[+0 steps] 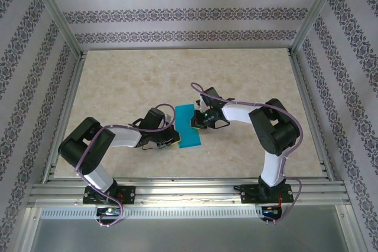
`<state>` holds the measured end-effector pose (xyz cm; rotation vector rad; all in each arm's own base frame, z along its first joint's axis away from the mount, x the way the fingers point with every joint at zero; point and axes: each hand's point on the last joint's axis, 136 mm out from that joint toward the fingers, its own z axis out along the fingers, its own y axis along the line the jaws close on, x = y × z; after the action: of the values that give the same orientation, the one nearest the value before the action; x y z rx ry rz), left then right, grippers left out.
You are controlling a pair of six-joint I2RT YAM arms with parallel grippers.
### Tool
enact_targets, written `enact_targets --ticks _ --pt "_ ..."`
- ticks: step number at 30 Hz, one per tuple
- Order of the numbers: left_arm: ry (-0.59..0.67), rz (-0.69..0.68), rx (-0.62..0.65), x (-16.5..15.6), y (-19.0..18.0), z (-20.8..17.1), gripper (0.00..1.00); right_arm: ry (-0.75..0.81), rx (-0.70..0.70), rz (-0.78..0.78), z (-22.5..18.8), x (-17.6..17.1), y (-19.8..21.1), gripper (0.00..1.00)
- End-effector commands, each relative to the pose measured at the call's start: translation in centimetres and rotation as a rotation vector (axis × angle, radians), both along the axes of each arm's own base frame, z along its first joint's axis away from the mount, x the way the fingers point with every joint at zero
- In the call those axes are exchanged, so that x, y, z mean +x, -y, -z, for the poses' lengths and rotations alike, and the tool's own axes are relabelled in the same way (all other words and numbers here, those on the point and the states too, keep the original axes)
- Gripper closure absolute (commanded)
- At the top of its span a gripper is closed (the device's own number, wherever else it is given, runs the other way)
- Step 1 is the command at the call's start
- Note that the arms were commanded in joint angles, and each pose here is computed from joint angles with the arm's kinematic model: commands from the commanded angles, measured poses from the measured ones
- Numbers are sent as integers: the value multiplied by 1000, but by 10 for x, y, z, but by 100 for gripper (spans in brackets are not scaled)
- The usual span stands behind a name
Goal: Fold a paper plane with a square sheet of paper (pick it up from the middle)
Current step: First fold the square sheet of paper in half at the center of the table.
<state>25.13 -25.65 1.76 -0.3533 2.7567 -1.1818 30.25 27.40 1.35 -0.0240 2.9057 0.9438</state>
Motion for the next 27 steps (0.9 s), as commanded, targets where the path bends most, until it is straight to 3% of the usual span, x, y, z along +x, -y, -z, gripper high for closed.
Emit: enact_targets --ticks 1,9,20,27 --pt "6 24 22 -7 0 -6 100 -122 -175 36 38 -29 34 100" --pt "46 53 -85 -3 25 -32 100 -120 -171 37 36 -28 33 100" --pt "-75 40 38 -36 0 22 100 -124 -177 38 38 -30 34 100" --pt "-22 85 48 -40 2 1 97 -121 -180 40 38 -29 35 100"
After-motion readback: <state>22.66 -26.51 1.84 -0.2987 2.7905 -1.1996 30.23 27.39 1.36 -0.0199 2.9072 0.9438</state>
